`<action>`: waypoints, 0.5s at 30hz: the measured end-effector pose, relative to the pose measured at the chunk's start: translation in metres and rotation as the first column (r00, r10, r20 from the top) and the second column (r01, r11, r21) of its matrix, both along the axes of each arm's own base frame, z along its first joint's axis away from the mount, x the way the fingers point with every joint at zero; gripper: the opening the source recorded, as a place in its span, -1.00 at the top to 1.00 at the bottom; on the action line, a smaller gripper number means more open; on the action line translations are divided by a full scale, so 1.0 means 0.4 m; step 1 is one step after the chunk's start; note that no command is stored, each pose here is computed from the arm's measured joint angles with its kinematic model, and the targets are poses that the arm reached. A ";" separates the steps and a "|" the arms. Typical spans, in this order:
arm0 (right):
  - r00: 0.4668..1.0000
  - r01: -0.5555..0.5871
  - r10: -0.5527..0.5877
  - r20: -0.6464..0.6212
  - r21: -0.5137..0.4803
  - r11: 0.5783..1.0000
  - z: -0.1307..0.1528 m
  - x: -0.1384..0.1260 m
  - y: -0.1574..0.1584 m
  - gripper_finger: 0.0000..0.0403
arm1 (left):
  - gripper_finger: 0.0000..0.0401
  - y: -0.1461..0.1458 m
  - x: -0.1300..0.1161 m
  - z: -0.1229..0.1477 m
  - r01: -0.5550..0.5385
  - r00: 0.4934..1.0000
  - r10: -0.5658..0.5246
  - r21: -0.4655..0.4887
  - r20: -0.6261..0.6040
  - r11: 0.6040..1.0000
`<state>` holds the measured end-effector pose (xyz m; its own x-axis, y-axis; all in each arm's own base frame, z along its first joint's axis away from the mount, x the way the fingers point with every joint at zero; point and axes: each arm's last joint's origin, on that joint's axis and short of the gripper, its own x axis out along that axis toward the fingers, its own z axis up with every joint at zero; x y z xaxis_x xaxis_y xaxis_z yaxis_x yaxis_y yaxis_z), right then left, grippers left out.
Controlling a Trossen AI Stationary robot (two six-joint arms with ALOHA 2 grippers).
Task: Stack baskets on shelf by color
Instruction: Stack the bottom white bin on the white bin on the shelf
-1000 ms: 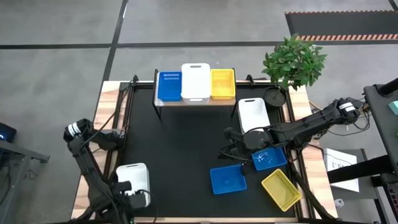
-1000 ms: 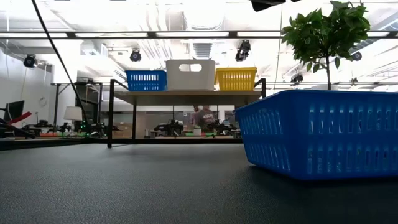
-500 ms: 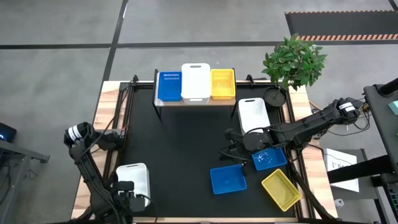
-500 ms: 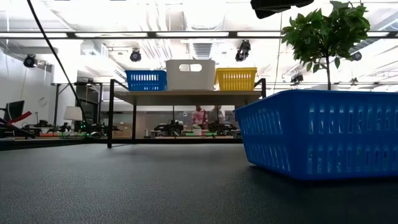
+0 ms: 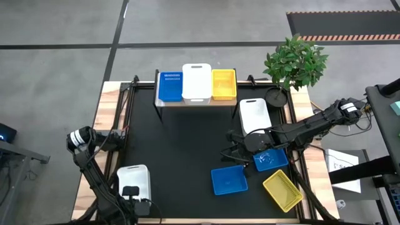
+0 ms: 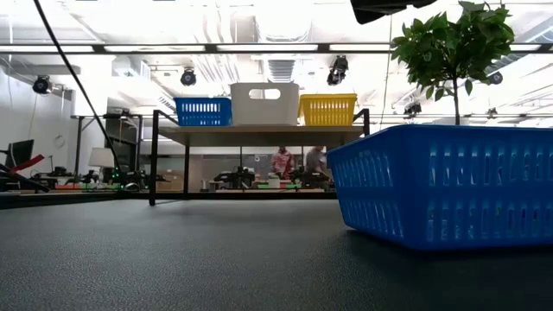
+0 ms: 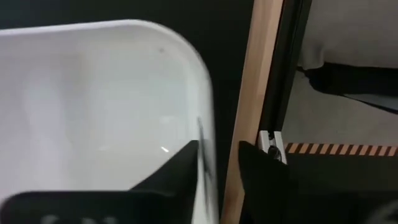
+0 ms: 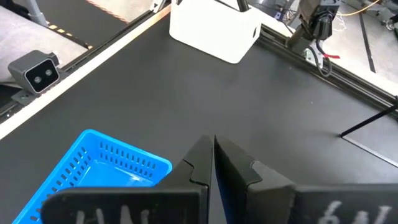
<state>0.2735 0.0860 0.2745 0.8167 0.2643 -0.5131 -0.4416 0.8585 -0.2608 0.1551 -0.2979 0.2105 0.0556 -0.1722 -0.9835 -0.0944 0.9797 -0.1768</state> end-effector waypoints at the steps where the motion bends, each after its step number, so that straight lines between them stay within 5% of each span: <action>1: 1.000 0.000 0.000 0.000 0.000 1.000 0.000 0.000 0.000 0.95 | 0.64 0.000 0.000 0.000 0.000 1.000 0.000 0.000 0.000 1.000; 5: 1.000 0.000 0.000 0.000 0.000 1.000 0.001 0.000 0.000 0.95 | 0.95 0.003 0.007 0.002 -0.006 1.000 0.005 -0.020 -0.031 1.000; 15: 0.999 -0.053 0.053 0.011 -0.001 0.999 0.014 -0.035 0.031 0.95 | 1.00 0.047 0.105 0.058 -0.074 0.997 0.075 -0.079 0.014 0.994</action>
<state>0.2596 0.0985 0.2802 0.8070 0.3064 -0.5048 -0.4834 0.8338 -0.2667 0.1970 -0.2792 0.2339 0.0881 -0.2432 -0.9660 -0.1628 0.9532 -0.2549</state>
